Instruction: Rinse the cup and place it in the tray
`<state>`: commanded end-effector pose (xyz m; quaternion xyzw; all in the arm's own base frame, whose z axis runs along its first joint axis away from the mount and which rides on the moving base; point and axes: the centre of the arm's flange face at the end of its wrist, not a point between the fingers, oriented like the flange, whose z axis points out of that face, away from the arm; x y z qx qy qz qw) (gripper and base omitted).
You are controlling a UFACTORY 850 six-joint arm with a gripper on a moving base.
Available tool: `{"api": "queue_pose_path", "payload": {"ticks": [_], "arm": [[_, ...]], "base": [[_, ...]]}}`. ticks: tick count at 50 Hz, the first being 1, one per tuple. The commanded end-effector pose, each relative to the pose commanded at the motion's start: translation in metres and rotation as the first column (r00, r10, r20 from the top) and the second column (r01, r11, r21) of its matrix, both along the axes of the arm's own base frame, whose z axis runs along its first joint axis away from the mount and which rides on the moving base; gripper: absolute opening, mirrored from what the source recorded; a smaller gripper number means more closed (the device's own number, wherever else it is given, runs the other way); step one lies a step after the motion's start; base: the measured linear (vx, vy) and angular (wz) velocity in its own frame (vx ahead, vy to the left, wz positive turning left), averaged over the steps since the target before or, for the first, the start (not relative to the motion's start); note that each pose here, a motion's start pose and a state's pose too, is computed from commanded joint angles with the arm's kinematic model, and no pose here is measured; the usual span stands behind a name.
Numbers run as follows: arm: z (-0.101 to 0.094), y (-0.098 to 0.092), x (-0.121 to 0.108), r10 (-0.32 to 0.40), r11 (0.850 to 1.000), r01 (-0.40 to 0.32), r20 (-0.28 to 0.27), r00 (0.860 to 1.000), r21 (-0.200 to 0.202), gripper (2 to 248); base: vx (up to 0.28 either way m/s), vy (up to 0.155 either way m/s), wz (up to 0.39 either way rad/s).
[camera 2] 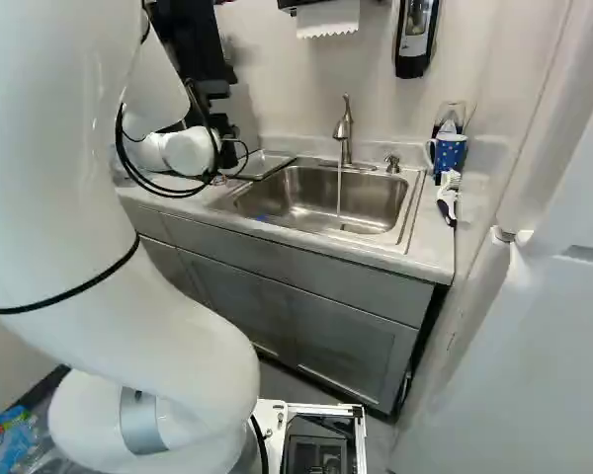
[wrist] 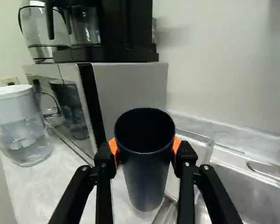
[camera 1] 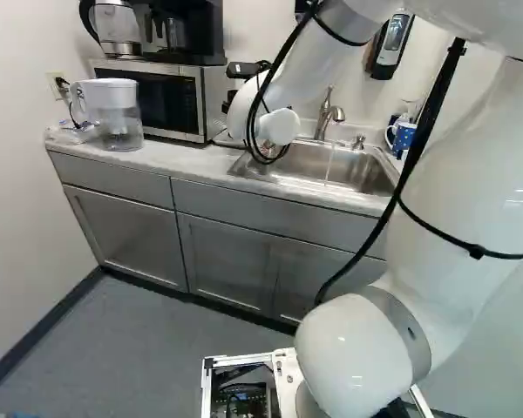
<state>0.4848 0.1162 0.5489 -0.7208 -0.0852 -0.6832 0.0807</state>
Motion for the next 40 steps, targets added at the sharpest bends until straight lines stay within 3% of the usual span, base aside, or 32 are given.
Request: {"api": "queue_pose_path", "payload": {"ticks": [40], "arm": [[0.000, -0.059, 0.004, -0.119, 0.993, 0.119, 0.000, 0.993, 0.000, 125]], "base": [[0.000, 0.000, 0.000]]}}
